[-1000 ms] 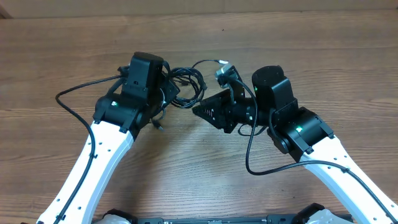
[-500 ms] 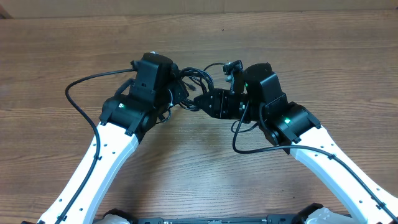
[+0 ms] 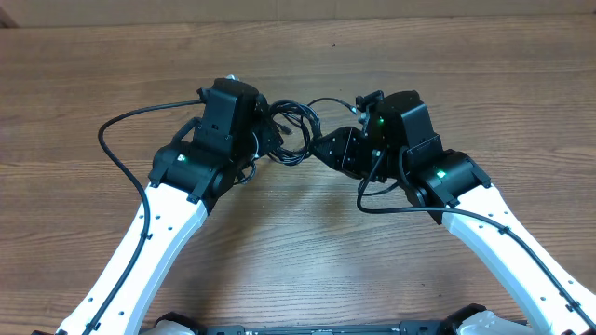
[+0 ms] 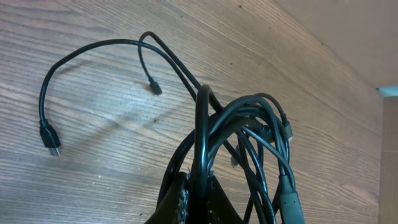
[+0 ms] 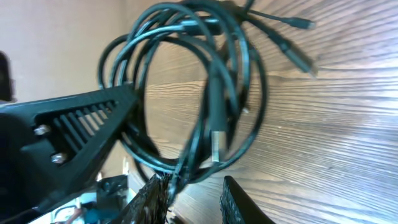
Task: Untangle cables
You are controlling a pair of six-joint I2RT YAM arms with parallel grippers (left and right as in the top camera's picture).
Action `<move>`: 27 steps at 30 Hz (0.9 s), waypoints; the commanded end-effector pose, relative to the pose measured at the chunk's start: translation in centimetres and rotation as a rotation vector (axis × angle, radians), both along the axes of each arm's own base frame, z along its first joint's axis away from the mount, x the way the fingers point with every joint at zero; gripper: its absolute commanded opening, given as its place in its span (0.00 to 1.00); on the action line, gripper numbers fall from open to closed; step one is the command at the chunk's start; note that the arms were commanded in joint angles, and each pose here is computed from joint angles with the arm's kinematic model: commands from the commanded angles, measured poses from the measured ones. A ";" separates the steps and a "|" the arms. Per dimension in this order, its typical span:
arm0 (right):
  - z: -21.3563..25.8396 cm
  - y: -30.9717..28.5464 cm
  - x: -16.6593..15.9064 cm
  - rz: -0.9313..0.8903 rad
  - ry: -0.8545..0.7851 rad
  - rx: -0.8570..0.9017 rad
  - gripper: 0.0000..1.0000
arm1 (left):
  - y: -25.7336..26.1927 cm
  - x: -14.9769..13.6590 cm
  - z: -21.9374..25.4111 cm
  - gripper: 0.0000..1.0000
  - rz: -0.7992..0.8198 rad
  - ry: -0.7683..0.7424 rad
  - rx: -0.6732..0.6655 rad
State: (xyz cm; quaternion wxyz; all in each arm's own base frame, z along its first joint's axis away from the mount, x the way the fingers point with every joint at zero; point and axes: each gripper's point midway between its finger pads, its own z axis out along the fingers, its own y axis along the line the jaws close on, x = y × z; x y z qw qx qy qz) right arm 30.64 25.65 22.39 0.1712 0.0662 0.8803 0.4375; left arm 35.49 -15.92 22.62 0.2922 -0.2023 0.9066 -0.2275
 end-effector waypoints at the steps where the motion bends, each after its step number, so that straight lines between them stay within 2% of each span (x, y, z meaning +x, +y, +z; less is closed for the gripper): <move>1: 1.1 0.7 -0.3 0.014 0.023 0.060 0.27 | -0.7 0.2 1.3 0.04 -0.034 -0.038 -0.012; 12: 1.6 1.2 -0.4 0.017 0.052 0.107 0.27 | -1.0 0.0 1.3 0.04 -0.049 -0.034 -0.025; 19: 0.3 1.7 -0.2 0.015 0.117 0.114 0.26 | -1.8 -0.2 1.5 0.04 -0.083 -0.028 -0.059; 27: 2.0 2.9 -0.1 0.081 0.066 0.187 0.26 | -2.6 -0.6 1.5 0.04 -0.125 -0.039 -0.039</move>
